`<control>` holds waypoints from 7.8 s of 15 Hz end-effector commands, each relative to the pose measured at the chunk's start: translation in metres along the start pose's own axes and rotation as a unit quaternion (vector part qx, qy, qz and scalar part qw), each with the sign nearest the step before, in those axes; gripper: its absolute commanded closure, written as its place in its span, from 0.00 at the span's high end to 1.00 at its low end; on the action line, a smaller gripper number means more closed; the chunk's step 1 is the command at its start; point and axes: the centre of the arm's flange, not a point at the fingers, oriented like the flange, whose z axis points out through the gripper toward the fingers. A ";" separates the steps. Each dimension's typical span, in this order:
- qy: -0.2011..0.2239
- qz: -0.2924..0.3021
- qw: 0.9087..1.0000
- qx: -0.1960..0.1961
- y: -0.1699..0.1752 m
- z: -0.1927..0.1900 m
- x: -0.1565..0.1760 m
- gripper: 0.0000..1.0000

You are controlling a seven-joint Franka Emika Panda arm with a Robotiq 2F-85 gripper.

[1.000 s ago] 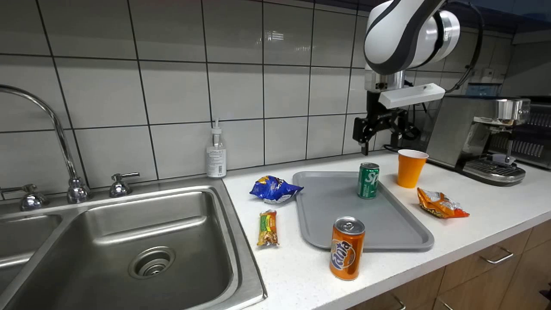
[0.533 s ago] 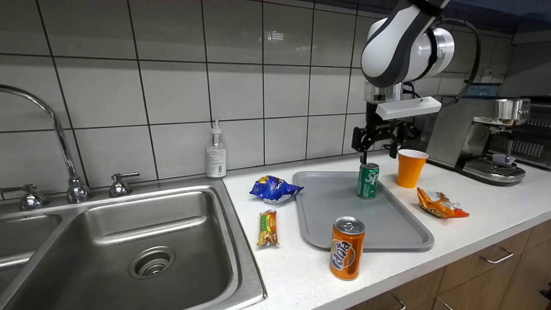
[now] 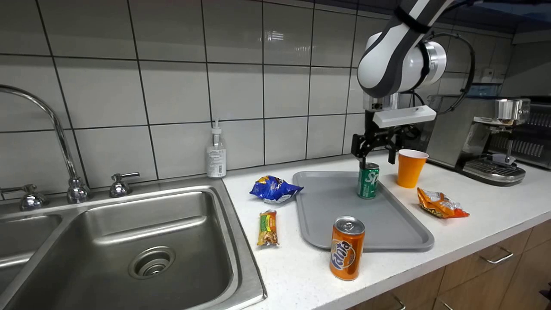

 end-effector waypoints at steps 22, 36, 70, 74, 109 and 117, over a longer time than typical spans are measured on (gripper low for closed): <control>-0.002 0.025 0.999 0.022 0.003 0.031 0.055 0.49; 0.022 0.024 0.999 0.039 0.010 -0.015 0.031 0.38; 0.008 0.177 0.984 0.002 0.236 -0.030 -0.067 0.38; -0.001 0.197 0.980 -0.005 0.256 -0.014 -0.063 0.38; -0.010 0.265 0.964 -0.025 0.301 0.041 -0.022 1.00; 0.019 0.255 0.966 -0.025 0.294 0.006 -0.003 1.00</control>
